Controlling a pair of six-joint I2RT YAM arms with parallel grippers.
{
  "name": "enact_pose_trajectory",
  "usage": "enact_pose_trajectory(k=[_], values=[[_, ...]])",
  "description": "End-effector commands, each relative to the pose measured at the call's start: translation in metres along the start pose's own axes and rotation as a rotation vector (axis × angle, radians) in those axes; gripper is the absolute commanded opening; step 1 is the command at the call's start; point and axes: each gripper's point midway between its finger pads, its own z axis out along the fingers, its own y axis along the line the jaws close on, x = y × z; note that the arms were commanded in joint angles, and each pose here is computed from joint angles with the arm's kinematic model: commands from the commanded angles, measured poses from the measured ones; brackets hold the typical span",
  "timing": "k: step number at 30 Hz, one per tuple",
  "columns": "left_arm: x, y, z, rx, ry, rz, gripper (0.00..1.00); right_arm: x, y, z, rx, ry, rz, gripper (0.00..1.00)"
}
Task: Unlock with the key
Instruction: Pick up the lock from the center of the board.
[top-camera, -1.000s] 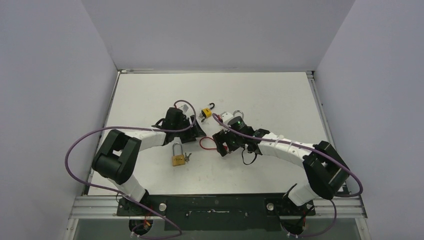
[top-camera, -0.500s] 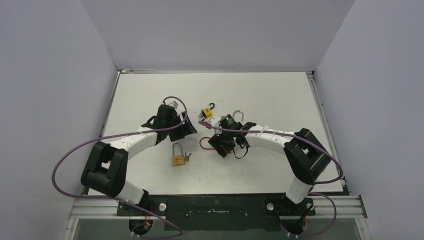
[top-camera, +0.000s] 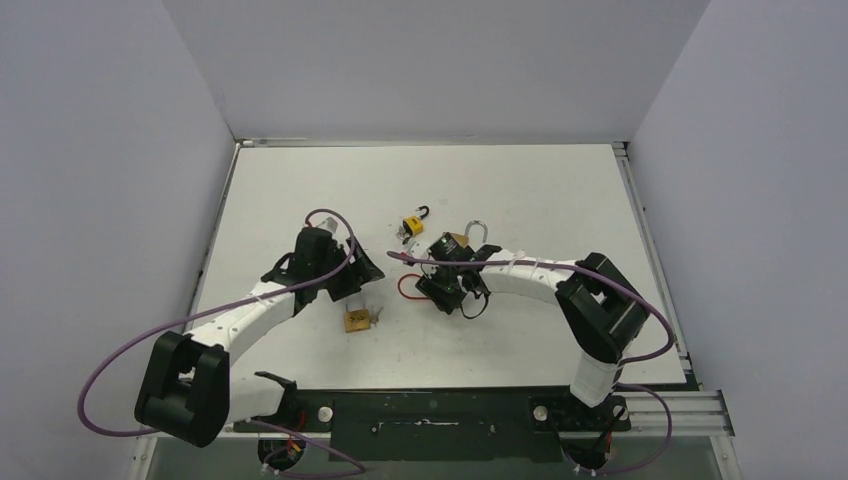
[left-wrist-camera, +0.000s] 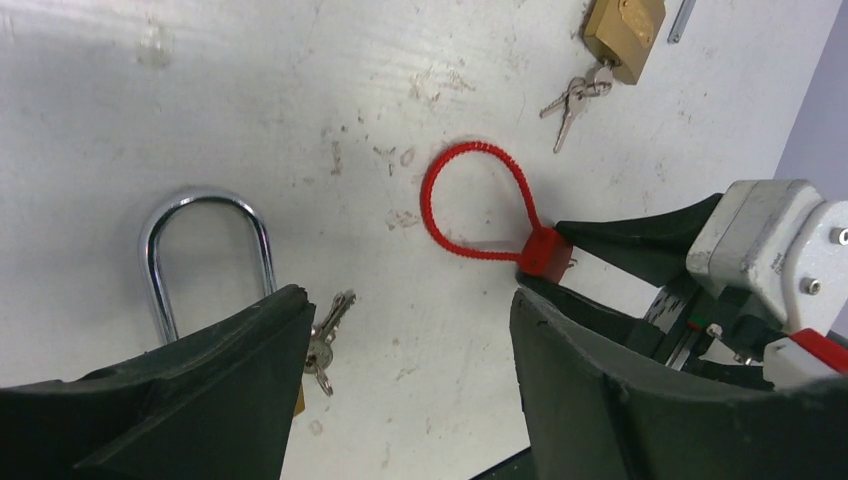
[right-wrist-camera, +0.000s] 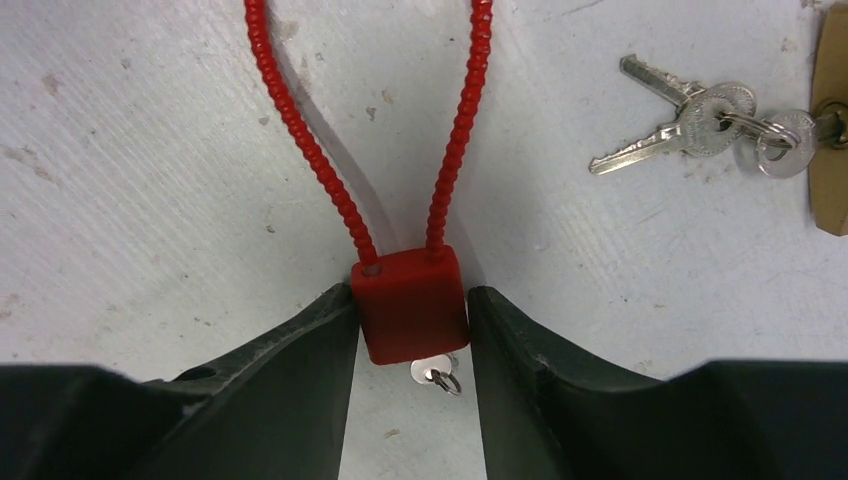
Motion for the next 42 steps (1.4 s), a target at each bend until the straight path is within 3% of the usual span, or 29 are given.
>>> enact_pose_trajectory(k=[1,8,14,23,26,33,40,42], values=[[0.003,-0.014,-0.012,0.087,-0.013,-0.068,0.69,-0.012,-0.001,0.002,0.034,-0.047,0.019,0.40],[0.015,-0.026,-0.018,0.241,-0.031,-0.182,0.75,-0.033,0.007,-0.005,0.037,-0.204,0.228,0.21],[0.029,-0.042,-0.020,0.366,-0.033,-0.215,0.91,-0.063,0.027,-0.032,-0.020,-0.389,0.325,0.20],[0.047,-0.072,-0.011,0.463,0.018,-0.218,0.93,-0.098,0.063,-0.063,-0.145,-0.521,0.332,0.23],[0.050,-0.082,-0.012,0.511,0.037,-0.235,0.84,-0.104,0.069,-0.068,-0.169,-0.546,0.340,0.23],[0.065,-0.089,-0.009,0.535,0.127,-0.212,0.49,-0.113,0.071,-0.072,-0.169,-0.557,0.349,0.23],[0.078,-0.091,-0.007,0.545,0.201,-0.223,0.34,-0.122,0.070,-0.077,-0.170,-0.583,0.369,0.23],[0.079,-0.096,-0.009,0.567,0.214,-0.232,0.23,-0.124,0.070,-0.078,-0.170,-0.588,0.375,0.24]])
